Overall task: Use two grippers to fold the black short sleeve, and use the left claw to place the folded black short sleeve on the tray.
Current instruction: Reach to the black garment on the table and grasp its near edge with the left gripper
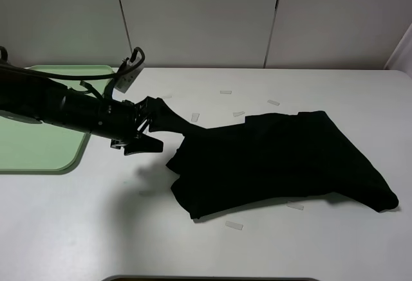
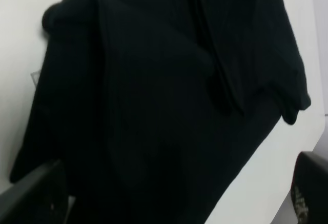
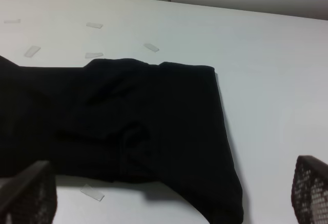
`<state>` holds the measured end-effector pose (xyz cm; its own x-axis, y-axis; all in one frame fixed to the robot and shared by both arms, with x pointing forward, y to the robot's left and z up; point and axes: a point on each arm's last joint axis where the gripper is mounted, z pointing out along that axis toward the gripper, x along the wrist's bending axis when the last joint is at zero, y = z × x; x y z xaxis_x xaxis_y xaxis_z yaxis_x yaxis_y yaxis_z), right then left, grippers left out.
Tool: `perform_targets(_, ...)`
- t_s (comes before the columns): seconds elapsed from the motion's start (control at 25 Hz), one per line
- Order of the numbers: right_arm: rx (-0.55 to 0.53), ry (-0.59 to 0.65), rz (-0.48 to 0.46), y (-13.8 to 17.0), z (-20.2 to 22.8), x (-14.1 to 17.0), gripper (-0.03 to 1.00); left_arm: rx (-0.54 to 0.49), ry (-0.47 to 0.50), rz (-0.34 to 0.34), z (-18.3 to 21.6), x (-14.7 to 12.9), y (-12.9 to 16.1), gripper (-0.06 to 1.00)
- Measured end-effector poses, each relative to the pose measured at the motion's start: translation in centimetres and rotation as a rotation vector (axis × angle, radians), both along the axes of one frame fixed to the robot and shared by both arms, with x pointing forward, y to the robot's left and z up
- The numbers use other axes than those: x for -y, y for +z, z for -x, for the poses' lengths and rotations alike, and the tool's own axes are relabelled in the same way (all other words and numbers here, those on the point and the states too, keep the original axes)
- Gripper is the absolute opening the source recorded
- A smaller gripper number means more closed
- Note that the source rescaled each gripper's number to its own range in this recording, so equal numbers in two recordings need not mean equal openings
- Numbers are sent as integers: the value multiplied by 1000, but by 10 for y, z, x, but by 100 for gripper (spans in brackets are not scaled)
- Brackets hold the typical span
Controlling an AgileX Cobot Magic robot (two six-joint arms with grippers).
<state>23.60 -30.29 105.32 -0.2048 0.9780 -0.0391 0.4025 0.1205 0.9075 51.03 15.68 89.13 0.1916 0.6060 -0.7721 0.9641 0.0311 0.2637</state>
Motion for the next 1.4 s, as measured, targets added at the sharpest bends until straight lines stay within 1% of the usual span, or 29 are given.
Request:
perform_targets(0.2, 0, 0, 0, 0, 0, 0, 100, -6, 4, -12, 0, -1, -1, 86)
perform_targets(0.32, 0, 0, 0, 0, 0, 0, 100, -18, 15, -23, 0, -1, -4, 92)
perform_targets(0.36, 0, 0, 0, 0, 0, 0, 100, -31, 19, -24, 0, -1, -6, 95)
perform_targets(0.48, 0, 0, 0, 0, 0, 0, 100, -84, 31, -32, 0, -2, -18, 98)
perform_targets(0.6, 0, 0, 0, 0, 0, 0, 100, -117, 35, -46, 1, -2, -29, 99)
perform_targets(0.72, 0, 0, 0, 0, 0, 0, 100, -128, 31, -71, 3, 1, -35, 100)
perform_targets(0.88, 0, 0, 0, 0, 0, 0, 100, -136, 43, -64, 4, 9, -38, 100)
perform_targets(0.96, 0, 0, 0, 0, 0, 0, 100, -128, 38, -59, 5, 15, -38, 100)
perform_targets(1.04, 0, 0, 0, 0, 0, 0, 100, -108, 27, -70, 3, 22, -37, 100)
perform_targets(1.4, 0, 0, 0, 0, 0, 0, 100, -14, -12, -163, 1, 52, -34, 100)
